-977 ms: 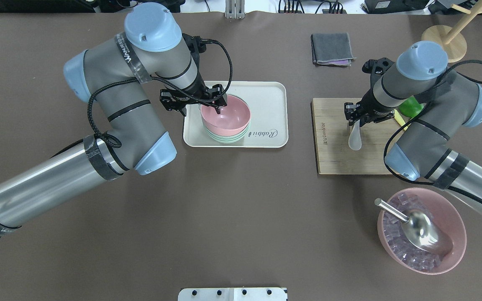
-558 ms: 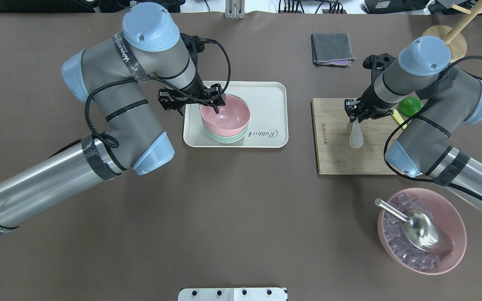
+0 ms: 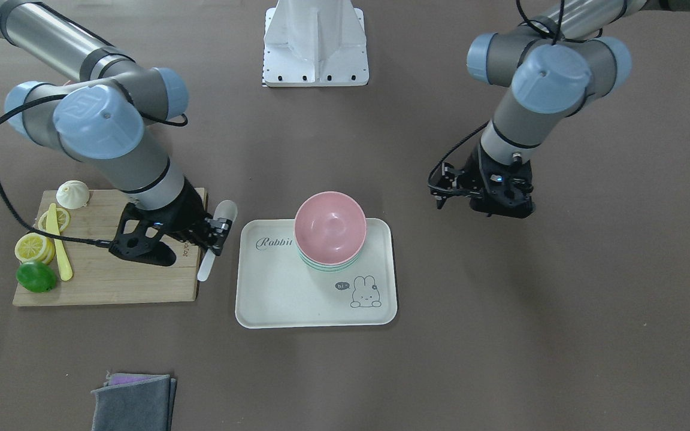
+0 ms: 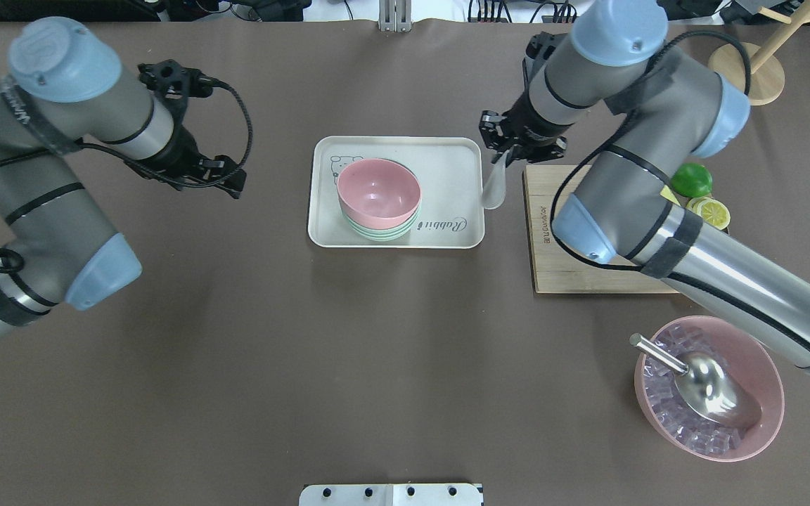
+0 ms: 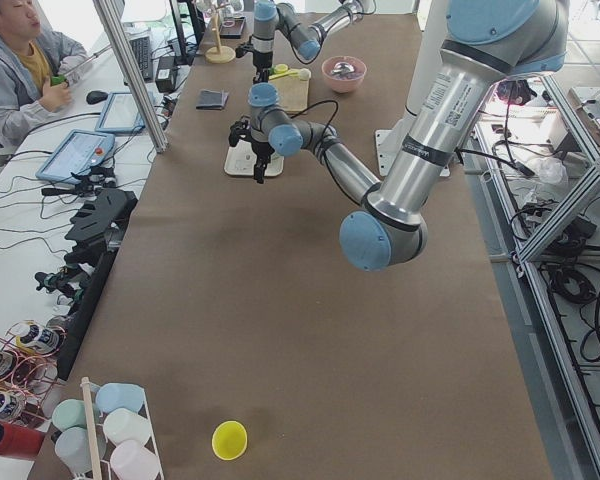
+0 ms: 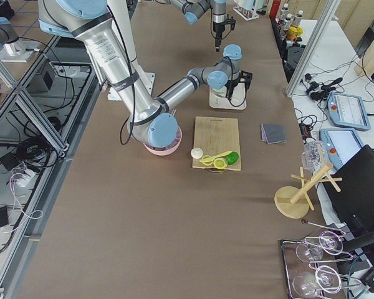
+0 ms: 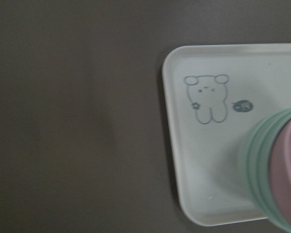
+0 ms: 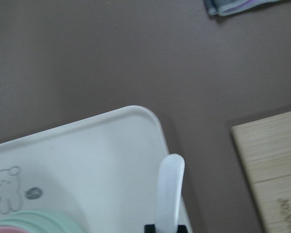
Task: Stack pink bowl on green and place spoon
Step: 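Release the pink bowl while the right gripper carries the spoon to it, then place the white spoon into the pink bowl and withdraw the right gripper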
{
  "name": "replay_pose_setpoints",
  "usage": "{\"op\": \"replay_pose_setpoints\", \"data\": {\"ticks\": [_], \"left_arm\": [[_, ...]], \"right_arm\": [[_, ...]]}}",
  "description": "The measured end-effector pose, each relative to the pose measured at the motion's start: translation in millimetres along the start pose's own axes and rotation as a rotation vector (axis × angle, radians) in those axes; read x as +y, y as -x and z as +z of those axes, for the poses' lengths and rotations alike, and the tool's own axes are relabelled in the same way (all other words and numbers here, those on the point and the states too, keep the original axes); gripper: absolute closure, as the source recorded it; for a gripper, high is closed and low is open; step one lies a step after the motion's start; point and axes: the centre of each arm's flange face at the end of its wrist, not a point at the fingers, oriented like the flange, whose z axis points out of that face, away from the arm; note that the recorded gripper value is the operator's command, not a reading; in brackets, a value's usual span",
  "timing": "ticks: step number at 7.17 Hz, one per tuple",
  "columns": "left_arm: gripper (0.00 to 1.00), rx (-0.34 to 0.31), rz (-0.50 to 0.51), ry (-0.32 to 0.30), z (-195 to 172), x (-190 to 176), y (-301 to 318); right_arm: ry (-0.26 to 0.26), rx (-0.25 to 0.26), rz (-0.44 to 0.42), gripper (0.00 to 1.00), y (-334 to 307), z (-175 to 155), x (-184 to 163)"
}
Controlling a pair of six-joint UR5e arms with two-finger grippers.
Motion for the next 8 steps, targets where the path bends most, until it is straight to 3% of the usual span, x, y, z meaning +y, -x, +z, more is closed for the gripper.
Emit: {"op": "replay_pose_setpoints", "data": {"ticks": [2, 4, 5, 8], "left_arm": [[0.03, -0.027, 0.074, 0.022, -7, 9, 71], [0.03, -0.031, 0.087, 0.031, -8, 11, 88], [0.03, -0.030, 0.085, 0.030, -8, 11, 88], [0.03, -0.037, 0.079, 0.035, -5, 11, 93]], "right_arm": [[-0.035, -0.047, 0.096, 1.00, 94, 5, 39], [-0.053, -0.062, 0.115, 1.00, 129, 12, 59], [-0.053, -0.066, 0.114, 0.01, 128, 19, 61], [-0.041, -0.077, 0.062, 0.00, 81, 13, 52]]}}
